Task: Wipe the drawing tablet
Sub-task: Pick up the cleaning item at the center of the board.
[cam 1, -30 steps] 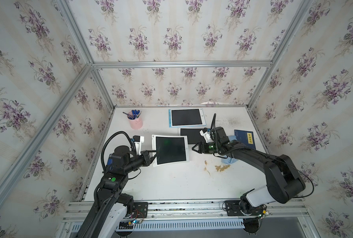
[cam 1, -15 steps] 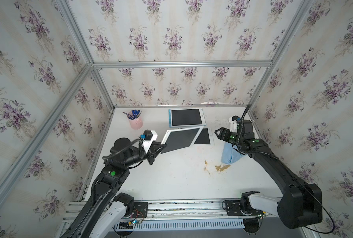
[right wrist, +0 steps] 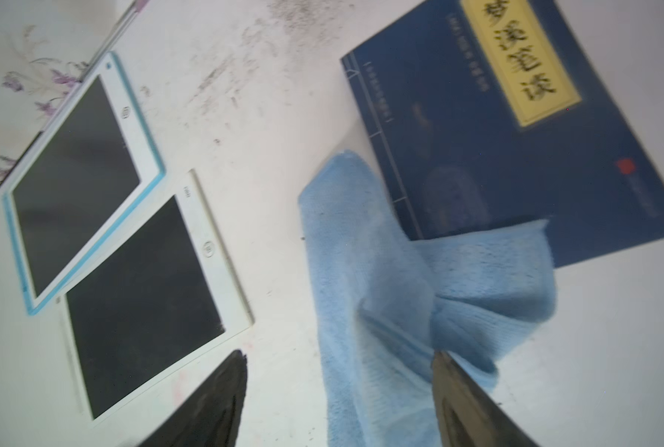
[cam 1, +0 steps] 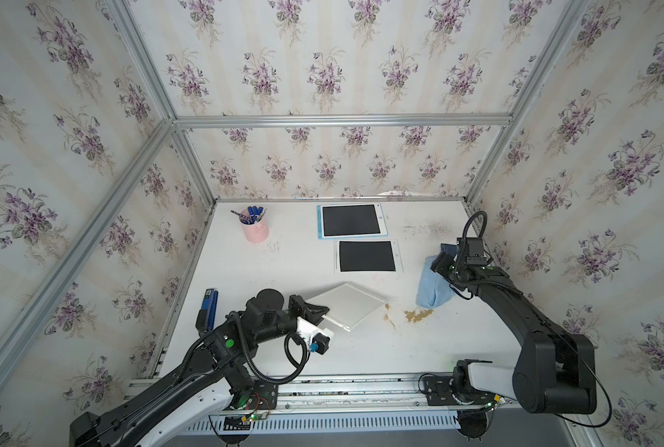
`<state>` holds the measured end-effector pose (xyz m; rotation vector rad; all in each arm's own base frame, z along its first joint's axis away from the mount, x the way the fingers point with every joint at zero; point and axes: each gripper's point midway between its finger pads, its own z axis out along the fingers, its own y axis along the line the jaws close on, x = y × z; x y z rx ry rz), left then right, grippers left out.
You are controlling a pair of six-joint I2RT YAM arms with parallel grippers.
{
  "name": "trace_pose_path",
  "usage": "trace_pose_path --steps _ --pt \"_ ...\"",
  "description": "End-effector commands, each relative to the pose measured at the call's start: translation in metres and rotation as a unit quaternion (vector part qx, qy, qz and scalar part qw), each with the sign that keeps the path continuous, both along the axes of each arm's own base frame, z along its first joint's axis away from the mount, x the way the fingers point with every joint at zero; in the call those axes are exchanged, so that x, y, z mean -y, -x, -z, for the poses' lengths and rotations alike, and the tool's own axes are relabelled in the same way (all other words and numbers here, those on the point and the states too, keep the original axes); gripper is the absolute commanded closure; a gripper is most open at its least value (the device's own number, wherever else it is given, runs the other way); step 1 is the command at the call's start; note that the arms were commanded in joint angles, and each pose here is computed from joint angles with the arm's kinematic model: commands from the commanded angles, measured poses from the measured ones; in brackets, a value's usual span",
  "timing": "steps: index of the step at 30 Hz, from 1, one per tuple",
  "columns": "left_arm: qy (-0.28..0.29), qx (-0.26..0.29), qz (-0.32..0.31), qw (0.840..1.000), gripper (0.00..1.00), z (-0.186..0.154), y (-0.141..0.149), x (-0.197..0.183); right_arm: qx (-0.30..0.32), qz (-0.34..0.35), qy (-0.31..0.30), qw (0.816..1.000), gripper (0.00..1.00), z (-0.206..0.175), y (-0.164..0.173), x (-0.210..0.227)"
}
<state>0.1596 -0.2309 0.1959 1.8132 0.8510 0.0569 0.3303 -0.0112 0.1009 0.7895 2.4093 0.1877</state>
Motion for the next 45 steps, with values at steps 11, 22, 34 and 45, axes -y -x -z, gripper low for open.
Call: trace_pose_path --steps 11,22,34,45 --pt "-0.062 0.139 0.034 0.988 1.0 0.001 0.015 0.01 -0.042 0.005 0.007 0.999 0.27 0.034 0.022 0.007" --pt "-0.045 0.135 0.029 0.989 1.0 -0.001 0.018 0.009 -0.089 -0.049 -0.052 0.993 0.3 0.08 0.033 -0.029" --pt "-0.045 0.131 0.022 0.99 1.0 -0.001 0.019 0.005 -0.1 -0.043 -0.046 0.993 0.94 0.084 0.02 -0.026" --pt "-0.039 0.132 0.018 0.99 1.0 -0.004 0.02 0.003 0.096 -0.089 -0.071 0.989 0.99 -0.076 -0.037 -0.043"
